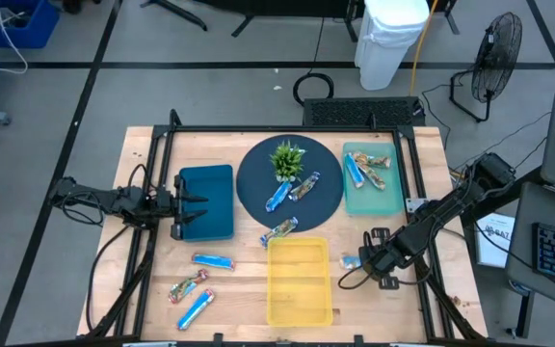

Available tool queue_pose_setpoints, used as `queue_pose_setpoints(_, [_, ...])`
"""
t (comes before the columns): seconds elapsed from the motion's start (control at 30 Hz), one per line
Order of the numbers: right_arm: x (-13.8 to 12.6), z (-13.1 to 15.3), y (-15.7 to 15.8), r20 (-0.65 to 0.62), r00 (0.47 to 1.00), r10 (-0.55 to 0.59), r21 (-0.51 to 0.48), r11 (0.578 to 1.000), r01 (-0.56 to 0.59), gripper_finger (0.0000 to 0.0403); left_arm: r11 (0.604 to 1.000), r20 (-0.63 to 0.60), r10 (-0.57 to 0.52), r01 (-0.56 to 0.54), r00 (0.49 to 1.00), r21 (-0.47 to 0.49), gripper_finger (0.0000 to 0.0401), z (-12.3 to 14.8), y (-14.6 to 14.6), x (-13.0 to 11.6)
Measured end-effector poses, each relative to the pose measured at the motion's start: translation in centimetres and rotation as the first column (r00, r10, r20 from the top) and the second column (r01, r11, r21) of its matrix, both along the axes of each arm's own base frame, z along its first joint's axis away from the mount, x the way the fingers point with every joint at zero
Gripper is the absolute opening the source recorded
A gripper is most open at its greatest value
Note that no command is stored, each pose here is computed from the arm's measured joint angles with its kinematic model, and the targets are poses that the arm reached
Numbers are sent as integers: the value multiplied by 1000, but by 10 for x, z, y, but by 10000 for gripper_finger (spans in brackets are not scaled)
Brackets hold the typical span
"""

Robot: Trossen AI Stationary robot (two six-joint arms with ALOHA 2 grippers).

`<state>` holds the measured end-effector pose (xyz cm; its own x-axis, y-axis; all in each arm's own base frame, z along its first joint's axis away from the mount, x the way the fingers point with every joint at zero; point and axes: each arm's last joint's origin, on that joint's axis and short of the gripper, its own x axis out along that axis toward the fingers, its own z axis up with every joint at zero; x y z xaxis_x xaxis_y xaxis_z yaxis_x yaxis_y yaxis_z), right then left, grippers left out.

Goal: Pick and place Granola Bars by type
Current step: Put the yellow granola bar into the green bin

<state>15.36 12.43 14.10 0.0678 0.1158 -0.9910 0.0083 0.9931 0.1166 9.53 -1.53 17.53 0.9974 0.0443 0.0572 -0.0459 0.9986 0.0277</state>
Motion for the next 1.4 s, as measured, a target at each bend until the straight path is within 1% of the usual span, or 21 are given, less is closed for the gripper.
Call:
queue_pose_setpoints(0.17, [0,3,-2,40,999,10,-27,1000,-9,6,1000,0,0,0,1000,0,159,0,0,0])
queue_pose_setpoints(0.27, [-2,11,-6,105,995,4,-66,998,3,5,1000,0,0,0,1000,0,159,0,0,0])
queue_pose_setpoints(0.37, [-3,20,-10,198,980,-6,-104,994,27,3,1000,0,0,0,1000,0,159,0,0,0])
queue_pose_setpoints(0.53, [-7,40,-18,358,933,-35,-115,990,81,2,1000,0,0,0,1000,0,159,0,0,0])
queue_pose_setpoints(0.73, [-13,60,-27,515,855,-65,-128,980,152,1,1000,0,0,0,1000,0,159,0,0,0])
queue_pose_setpoints(0.83, [-15,64,-30,546,835,-73,-123,978,166,1,1000,0,0,0,1000,0,159,0,0,0])
queue_pose_setpoints(1.03, [-16,67,-31,562,824,-74,-124,977,173,0,1000,0,0,0,1000,0,159,0,0,0])
queue_pose_setpoints(1.07, [-15,66,-31,567,820,-77,-119,978,174,0,1000,0,0,0,1000,0,159,0,0,0])
queue_pose_setpoints(1.17, [-12,61,-28,610,787,-93,-69,983,169,0,1000,0,0,0,1000,0,159,0,0,0])
queue_pose_setpoints(1.3, [-11,44,-24,626,776,-81,11,995,96,0,1000,0,0,0,1000,0,159,0,0,0])
queue_pose_setpoints(1.4, [-13,34,-26,639,764,-97,55,995,80,0,1000,0,0,0,1000,0,159,0,0,0])
